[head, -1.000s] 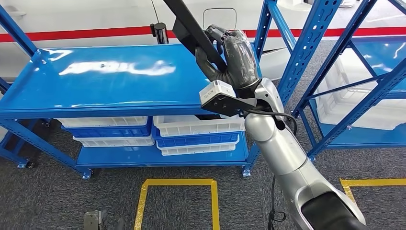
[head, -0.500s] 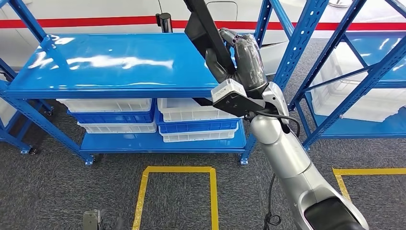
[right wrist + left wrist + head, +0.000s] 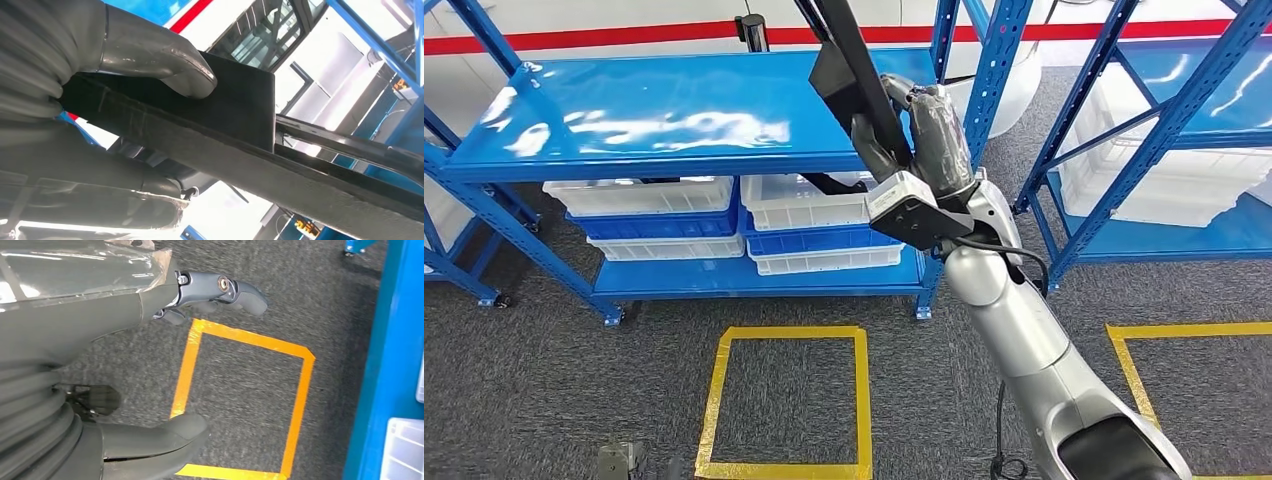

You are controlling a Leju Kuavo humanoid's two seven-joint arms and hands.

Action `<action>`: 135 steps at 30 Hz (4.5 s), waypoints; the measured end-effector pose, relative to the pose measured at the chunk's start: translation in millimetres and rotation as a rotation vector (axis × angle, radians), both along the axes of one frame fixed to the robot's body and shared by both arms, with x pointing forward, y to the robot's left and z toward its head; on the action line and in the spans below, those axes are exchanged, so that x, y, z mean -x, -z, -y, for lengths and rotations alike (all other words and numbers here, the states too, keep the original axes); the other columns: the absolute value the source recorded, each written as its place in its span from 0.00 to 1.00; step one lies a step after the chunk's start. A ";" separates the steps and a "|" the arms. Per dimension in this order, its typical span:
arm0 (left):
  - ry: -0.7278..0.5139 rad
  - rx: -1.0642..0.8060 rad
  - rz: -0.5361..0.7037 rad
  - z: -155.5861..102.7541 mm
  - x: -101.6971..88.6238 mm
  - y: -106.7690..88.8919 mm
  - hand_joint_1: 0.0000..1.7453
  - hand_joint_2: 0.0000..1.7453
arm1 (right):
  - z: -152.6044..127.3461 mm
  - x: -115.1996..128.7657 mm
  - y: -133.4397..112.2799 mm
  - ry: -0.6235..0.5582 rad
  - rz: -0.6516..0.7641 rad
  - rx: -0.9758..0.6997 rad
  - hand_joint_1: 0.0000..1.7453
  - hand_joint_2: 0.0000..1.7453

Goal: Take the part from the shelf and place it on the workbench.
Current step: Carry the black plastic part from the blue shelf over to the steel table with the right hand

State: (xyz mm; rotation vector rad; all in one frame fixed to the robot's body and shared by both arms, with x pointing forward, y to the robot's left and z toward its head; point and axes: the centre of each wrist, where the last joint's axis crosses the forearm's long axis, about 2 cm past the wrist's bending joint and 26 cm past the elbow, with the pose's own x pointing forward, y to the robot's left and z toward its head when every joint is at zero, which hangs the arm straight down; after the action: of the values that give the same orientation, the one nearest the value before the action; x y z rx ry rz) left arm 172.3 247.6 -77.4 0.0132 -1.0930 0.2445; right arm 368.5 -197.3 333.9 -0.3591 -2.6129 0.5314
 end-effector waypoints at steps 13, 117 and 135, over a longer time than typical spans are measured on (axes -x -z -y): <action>-0.007 0.002 0.003 -0.3 -5.7 -2.3 0.00 1.00 | -3.3 -2.9 2.9 0.004 -0.021 -0.009 1.00 1.00; -0.033 0.006 0.020 -14.3 8.3 4.1 0.00 1.00 | 5.3 -7.4 18.7 0.020 -0.072 -0.044 1.00 1.00; -0.055 0.005 0.030 -17.7 5.0 3.1 0.00 1.00 | 1.4 -16.1 24.9 0.038 -0.083 -0.011 1.00 1.00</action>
State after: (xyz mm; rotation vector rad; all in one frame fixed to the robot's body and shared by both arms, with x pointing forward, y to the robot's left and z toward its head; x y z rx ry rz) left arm 167.3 265.3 -80.5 0.0352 -1.1230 0.2981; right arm 384.6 -198.7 308.9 -0.3752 -2.5233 0.5084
